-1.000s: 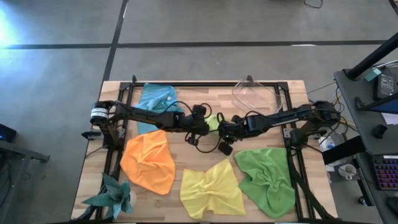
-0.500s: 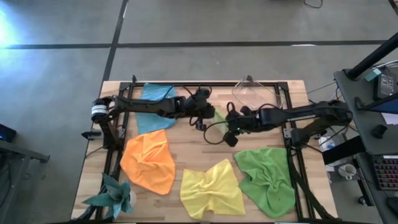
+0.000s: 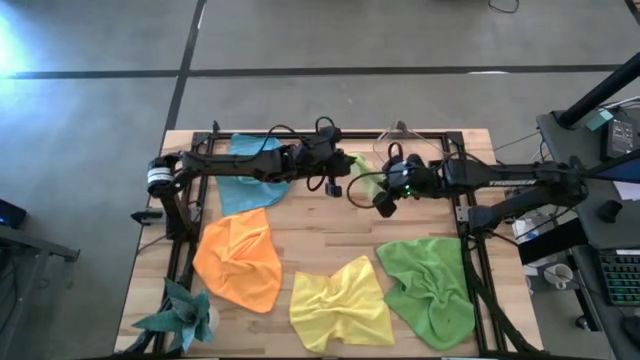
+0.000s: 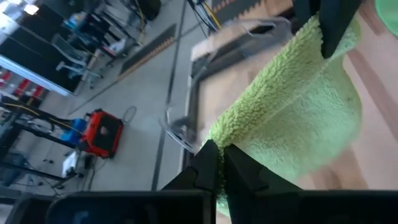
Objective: Fold microfiber towels
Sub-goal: Put the light green microfiber cloth into the transparent bin
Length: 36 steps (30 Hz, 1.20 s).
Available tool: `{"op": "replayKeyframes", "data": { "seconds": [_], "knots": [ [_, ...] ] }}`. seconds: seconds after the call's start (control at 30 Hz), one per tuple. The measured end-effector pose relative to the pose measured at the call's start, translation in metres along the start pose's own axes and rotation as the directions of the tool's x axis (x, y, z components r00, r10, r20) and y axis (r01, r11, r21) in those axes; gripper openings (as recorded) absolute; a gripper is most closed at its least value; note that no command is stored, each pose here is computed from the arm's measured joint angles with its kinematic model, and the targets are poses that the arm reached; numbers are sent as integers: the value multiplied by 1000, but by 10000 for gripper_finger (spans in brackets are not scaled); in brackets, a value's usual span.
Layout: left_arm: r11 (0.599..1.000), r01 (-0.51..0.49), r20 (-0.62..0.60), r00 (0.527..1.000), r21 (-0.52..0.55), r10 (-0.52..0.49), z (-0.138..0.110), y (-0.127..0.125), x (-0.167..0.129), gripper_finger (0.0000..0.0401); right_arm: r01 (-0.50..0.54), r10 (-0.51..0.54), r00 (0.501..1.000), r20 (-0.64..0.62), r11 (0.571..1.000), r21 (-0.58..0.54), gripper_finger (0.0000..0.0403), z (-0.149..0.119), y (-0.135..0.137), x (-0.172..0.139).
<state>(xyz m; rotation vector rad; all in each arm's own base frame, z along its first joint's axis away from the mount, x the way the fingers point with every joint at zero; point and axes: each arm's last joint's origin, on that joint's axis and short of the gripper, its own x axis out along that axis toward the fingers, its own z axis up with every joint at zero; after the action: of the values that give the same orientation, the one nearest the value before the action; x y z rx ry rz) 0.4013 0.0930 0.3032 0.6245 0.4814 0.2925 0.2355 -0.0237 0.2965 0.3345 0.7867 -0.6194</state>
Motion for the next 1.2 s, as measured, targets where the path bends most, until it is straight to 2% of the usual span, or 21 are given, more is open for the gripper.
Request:
{"op": "replayKeyframes", "data": {
  "seconds": [0.57,0.83,1.03,1.2],
  "knots": [
    [998,-50,81,995,-34,53,0,24,2,0,42,-42,999,23,998,36,9,9,-17,-2],
    [994,-96,103,990,-50,101,0,32,3,0,37,-39,996,79,999,29,9,30,-22,-17],
    [985,-157,163,972,-76,168,4,44,1,0,111,-111,990,91,994,7,9,41,-35,-24],
    [982,-169,177,967,-84,182,3,55,0,0,153,-155,981,113,988,27,9,51,-49,-25]
  ]
}}
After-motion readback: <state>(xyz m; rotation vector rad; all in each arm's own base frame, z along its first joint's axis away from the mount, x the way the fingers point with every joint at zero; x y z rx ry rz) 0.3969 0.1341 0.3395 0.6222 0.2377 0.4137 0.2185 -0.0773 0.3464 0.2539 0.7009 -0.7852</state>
